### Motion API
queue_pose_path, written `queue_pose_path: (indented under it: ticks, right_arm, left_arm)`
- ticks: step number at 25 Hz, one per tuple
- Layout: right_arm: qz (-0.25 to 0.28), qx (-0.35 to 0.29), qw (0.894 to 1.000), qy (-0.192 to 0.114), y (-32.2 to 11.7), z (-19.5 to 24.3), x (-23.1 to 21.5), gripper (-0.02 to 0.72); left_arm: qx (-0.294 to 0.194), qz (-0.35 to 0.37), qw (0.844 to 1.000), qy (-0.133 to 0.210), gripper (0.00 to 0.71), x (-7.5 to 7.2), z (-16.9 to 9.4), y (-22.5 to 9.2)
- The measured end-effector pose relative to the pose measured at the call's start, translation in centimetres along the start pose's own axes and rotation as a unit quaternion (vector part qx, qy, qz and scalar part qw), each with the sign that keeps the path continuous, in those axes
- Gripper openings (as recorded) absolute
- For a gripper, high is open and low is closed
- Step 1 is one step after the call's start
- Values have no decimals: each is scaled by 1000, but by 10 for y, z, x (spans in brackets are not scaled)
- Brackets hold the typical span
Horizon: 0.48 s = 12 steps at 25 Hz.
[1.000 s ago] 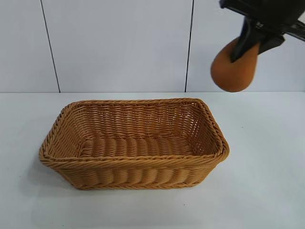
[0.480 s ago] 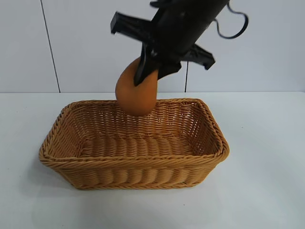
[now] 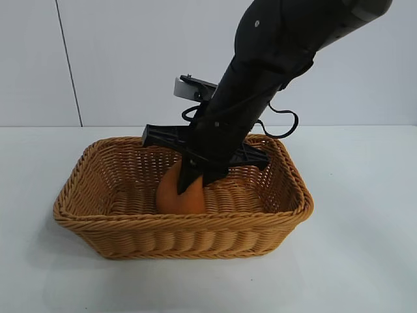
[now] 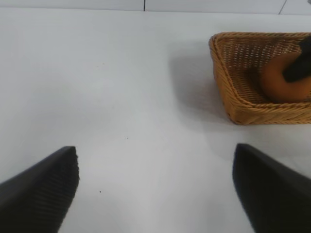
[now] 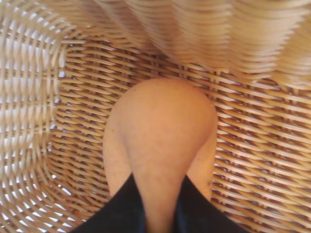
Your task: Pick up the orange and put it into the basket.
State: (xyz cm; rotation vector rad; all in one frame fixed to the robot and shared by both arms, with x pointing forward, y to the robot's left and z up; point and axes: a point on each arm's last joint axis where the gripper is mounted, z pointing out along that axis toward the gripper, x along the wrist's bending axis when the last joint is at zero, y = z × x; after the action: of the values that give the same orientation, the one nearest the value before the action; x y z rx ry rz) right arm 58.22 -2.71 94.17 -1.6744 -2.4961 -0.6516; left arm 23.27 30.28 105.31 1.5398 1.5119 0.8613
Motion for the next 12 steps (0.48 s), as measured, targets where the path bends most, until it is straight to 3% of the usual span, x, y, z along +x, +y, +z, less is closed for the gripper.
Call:
queue_pose_path:
  ticks: [5,12]
  right_arm:
    - [-39,28,998,-27,25,-41,12,630]
    - [-58,2,992,-115,53,-97,15,631]
  left_arm:
    - [0,0,1000,0,615,0,0,0]
    - [0,0,1000,0,615,0,0,0]
